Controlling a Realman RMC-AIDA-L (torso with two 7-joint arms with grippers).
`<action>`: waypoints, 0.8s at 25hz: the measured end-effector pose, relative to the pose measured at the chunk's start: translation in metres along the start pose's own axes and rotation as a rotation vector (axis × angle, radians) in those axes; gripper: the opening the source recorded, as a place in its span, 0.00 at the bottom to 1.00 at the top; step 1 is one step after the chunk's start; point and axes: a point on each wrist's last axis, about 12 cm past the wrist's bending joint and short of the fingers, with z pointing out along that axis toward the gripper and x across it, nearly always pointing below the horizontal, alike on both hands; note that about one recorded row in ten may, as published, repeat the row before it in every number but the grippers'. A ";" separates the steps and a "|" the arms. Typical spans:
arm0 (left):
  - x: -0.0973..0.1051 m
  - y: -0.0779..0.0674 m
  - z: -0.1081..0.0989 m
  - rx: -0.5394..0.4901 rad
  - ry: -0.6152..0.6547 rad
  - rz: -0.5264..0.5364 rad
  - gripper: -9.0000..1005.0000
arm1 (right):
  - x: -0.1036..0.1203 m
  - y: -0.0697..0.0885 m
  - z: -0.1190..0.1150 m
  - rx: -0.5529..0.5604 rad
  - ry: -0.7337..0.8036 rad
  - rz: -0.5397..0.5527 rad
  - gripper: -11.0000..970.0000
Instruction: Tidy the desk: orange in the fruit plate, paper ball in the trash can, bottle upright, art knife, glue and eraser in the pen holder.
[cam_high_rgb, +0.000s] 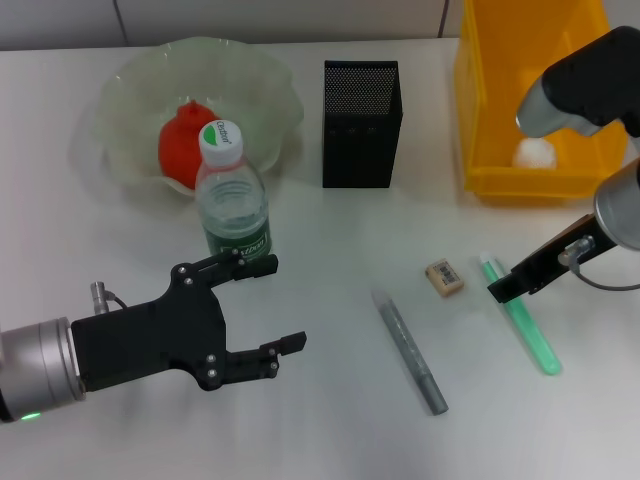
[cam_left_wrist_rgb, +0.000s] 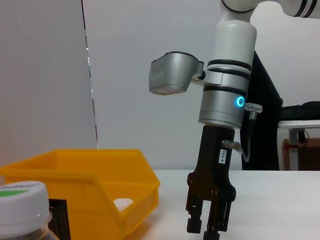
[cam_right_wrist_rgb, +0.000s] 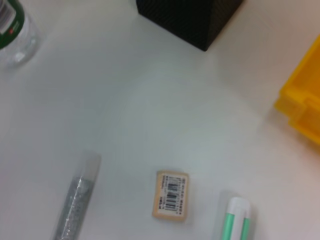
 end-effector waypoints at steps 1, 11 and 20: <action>0.000 0.000 0.000 -0.001 0.002 0.001 0.81 | 0.000 0.001 0.002 0.001 0.003 -0.005 0.74; 0.002 0.000 0.002 -0.002 0.007 -0.008 0.81 | -0.002 0.003 0.017 -0.006 0.046 -0.015 0.50; 0.001 0.001 0.002 0.000 0.007 -0.006 0.81 | -0.001 0.000 0.019 -0.001 0.039 -0.003 0.26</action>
